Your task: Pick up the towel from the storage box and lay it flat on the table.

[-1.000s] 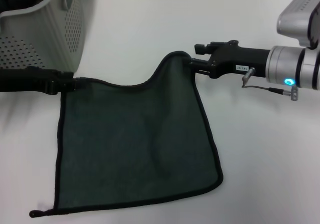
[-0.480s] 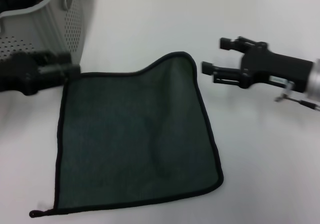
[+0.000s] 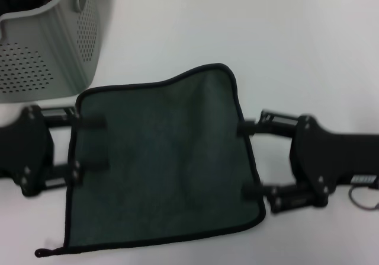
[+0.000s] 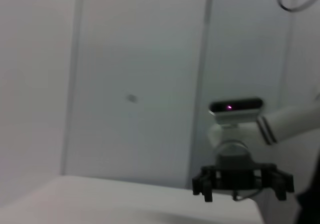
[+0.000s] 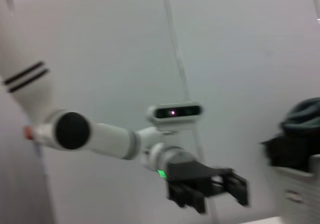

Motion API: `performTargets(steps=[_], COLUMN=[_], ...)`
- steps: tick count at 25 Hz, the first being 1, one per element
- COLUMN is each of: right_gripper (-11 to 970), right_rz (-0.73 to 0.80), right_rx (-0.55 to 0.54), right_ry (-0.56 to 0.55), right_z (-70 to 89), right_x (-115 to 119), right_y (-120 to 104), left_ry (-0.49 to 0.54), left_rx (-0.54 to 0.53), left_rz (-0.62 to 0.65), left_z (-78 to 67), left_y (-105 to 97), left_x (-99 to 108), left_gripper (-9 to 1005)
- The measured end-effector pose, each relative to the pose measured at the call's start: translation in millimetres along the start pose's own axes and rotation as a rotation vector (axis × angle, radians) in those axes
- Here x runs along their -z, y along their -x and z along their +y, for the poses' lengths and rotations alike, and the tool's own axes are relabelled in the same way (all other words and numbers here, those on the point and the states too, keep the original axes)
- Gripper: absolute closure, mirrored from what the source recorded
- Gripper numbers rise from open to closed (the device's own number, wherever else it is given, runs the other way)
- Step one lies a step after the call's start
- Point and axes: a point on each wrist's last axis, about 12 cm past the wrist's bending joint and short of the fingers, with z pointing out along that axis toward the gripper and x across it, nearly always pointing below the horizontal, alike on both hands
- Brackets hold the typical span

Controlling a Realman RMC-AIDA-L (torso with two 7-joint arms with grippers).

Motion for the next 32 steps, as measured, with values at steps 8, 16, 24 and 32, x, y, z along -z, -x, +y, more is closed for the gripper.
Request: performTargets(steps=[8,16,24,32], right_gripper=[71,71,71,71], right_rz=[0.053,0.044,0.024,0.0], right_rx=[-0.02,-0.019,-0.015,-0.009], right_ry=[0.081,0.104,0.095,0.082], right_z=[-1.5,-3.6,-5.2,-8.8], right_x=[-35.4,-55.0,-55.7,-55.9], right_y=[-6.6,-4.3,-1.3,3.5], left_ry=[-0.054,-0.052,-0.042,-0.028], left_rx=[-0.006,-0.011,-0.016,-0.023], left_rz=[0.002,0.016,0.027,0.021], left_z=[-8.2,-4.0,-1.6,-0.4], left_y=[-9.3,-5.4,-2.0,-0.5], left_x=[-10.9,-4.0,2.5,4.6], left_gripper=[436,436,436,436])
